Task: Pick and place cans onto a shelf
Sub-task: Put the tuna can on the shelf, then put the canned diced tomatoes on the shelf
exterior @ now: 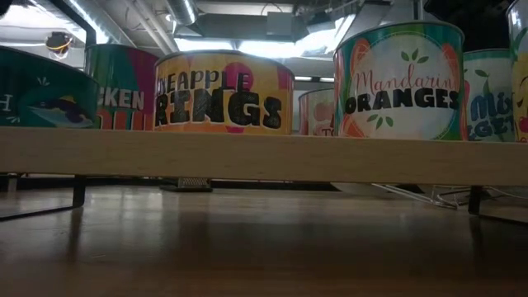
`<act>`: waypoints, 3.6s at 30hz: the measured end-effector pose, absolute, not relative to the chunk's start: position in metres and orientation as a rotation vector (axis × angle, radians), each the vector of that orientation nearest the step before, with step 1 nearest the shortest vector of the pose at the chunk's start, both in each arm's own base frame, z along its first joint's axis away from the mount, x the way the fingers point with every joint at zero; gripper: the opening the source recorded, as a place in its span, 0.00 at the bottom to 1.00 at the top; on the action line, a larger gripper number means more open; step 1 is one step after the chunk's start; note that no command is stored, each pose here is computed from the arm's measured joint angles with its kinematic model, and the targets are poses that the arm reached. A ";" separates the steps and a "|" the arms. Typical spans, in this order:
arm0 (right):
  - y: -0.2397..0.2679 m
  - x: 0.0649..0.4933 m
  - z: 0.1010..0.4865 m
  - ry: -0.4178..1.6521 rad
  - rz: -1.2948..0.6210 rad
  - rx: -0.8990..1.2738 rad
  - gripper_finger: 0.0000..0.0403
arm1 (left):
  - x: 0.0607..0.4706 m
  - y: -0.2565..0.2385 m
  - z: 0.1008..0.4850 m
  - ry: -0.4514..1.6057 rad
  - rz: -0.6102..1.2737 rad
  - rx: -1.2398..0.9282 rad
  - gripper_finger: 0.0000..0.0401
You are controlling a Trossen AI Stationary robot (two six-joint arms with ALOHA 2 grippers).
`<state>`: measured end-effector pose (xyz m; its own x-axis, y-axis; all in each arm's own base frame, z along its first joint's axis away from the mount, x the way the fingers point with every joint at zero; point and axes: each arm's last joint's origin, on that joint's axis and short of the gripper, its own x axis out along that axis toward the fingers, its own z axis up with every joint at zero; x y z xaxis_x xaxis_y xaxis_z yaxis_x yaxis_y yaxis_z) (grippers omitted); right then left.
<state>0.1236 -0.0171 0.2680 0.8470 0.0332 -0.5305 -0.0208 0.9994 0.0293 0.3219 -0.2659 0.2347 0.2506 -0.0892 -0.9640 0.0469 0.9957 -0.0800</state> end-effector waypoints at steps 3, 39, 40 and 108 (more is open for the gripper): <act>-0.017 0.124 0.268 0.560 0.028 0.023 0.21 | 0.323 -0.267 0.241 1.298 -0.105 -0.035 0.14; -0.018 0.127 0.274 0.491 -0.048 0.269 0.34 | 0.339 0.005 0.314 0.770 -0.277 0.278 0.14; -0.018 0.127 0.274 0.486 -0.053 0.289 0.37 | 0.336 0.013 0.307 0.753 -0.259 0.269 0.14; 0.185 0.112 0.225 1.428 -0.481 0.839 0.41 | 0.306 0.063 0.249 0.714 -0.130 0.189 0.14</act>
<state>0.1118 0.1851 0.2251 0.1201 0.1890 -0.9746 0.7401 0.6372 0.2148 0.3057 0.0632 0.2494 0.7491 -0.0541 -0.6603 0.1825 0.9749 0.1272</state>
